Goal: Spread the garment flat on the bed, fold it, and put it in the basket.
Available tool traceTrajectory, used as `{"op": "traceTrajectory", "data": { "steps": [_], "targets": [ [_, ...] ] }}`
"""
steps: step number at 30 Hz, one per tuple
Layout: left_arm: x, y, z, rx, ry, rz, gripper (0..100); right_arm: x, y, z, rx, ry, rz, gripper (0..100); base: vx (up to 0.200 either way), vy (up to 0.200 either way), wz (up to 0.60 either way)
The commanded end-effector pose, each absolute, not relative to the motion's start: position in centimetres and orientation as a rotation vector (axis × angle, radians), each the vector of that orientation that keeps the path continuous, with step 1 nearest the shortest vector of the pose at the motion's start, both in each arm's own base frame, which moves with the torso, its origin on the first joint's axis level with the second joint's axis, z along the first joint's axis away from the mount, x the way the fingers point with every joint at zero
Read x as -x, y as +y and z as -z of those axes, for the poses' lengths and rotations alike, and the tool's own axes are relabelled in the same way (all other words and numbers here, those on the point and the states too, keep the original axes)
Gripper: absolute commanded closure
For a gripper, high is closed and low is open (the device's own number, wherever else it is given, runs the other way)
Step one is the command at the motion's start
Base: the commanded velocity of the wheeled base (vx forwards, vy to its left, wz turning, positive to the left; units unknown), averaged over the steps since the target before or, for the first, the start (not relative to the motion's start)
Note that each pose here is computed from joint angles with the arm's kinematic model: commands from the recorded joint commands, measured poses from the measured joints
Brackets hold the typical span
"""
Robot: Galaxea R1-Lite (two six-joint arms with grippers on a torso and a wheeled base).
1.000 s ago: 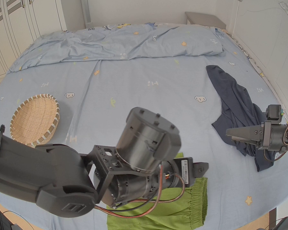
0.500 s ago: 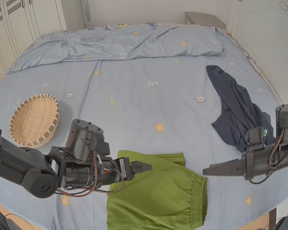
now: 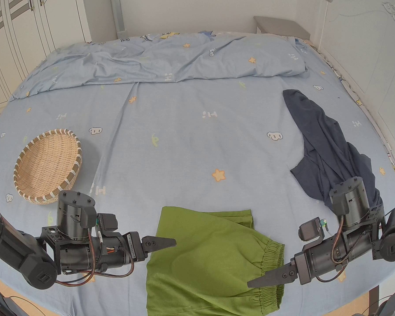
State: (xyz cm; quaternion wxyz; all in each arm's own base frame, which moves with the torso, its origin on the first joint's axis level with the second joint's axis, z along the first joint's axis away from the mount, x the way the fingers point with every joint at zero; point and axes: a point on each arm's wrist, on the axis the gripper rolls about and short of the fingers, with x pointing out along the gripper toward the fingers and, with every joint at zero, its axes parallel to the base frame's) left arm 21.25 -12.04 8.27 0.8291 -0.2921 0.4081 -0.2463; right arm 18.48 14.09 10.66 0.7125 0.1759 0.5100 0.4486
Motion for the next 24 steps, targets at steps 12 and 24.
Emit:
{"op": "traceTrajectory", "data": {
  "steps": [12, 24],
  "targets": [
    [-20.4, -11.3, -5.4, 0.648, 0.982, 0.601, 0, -20.0, 13.2, -7.4, -0.404, 1.351, -0.834, 0, 0.0, 0.0, 0.0],
    [-20.3, -10.9, -3.7, 0.666, 0.964, 0.643, 0, -20.3, 12.9, -6.4, -0.317, 1.334, -0.802, 0, 0.0, 0.0, 0.0]
  ]
}}
